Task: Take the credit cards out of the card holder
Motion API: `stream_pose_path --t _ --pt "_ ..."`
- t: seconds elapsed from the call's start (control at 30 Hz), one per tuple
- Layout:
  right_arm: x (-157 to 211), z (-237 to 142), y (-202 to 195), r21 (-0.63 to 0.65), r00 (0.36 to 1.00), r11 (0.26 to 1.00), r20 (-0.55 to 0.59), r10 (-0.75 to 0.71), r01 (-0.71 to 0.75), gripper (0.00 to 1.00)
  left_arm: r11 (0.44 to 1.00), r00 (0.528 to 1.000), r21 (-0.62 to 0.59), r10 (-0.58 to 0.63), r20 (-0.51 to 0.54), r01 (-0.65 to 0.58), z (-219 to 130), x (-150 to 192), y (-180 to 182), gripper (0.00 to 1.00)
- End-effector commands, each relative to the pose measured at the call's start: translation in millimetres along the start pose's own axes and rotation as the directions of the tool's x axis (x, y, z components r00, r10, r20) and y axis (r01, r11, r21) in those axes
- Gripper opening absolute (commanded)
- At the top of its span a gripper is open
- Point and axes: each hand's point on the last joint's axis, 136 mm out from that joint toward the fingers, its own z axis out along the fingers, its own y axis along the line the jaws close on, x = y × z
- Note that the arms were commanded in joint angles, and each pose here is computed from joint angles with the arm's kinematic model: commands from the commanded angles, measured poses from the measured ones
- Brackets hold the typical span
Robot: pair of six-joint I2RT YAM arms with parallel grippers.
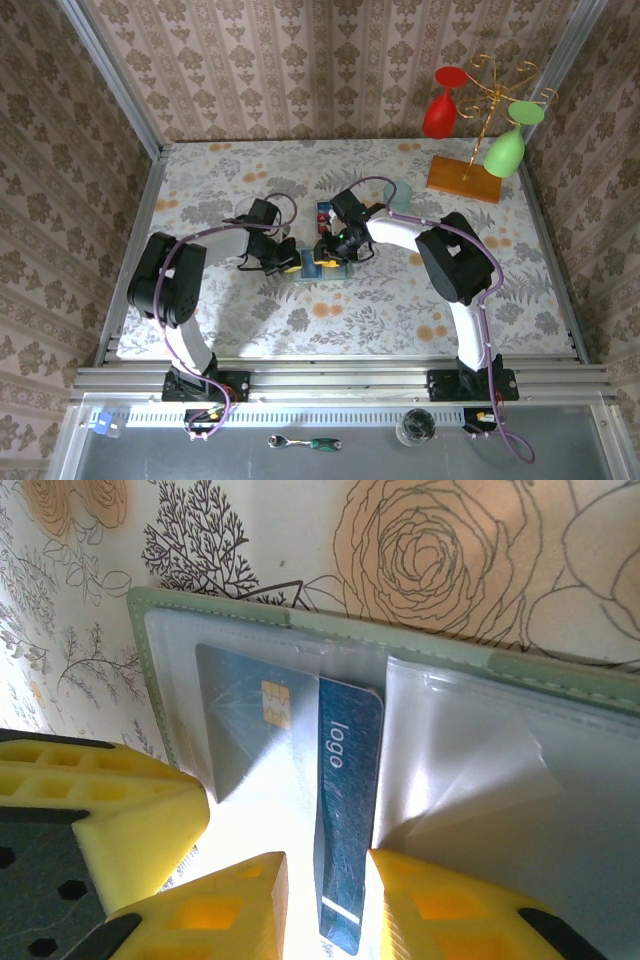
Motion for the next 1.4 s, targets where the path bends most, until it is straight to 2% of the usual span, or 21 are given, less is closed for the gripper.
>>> stream_pose_path --t 0.0,0.53,1.1,1.37 --pt "4.3 7.0 -14.2 0.034 0.999 0.999 -0.015 0.034 -0.034 0.27 1.0 0.999 0.009 0.018 0.045 -0.018 -17.7 -10.9 -11.3 0.0" --pt "2.6 7.5 -11.3 0.016 0.999 0.999 -0.015 0.042 -0.042 0.27 1.0 1.0 -0.018 -0.015 -0.023 0.014 7.9 -1.4 9.9 0.0" --pt "-9.0 -9.5 16.3 -0.134 0.997 0.989 0.039 0.063 -0.057 0.15 0.998 0.998 -0.058 -0.036 -0.052 0.033 13.6 9.2 24.2 0.0" --pt "-10.8 -13.1 15.0 -0.152 0.996 0.987 0.056 0.068 -0.059 0.09 0.998 0.998 -0.058 -0.036 -0.051 0.033 12.8 8.3 23.5 0.0"
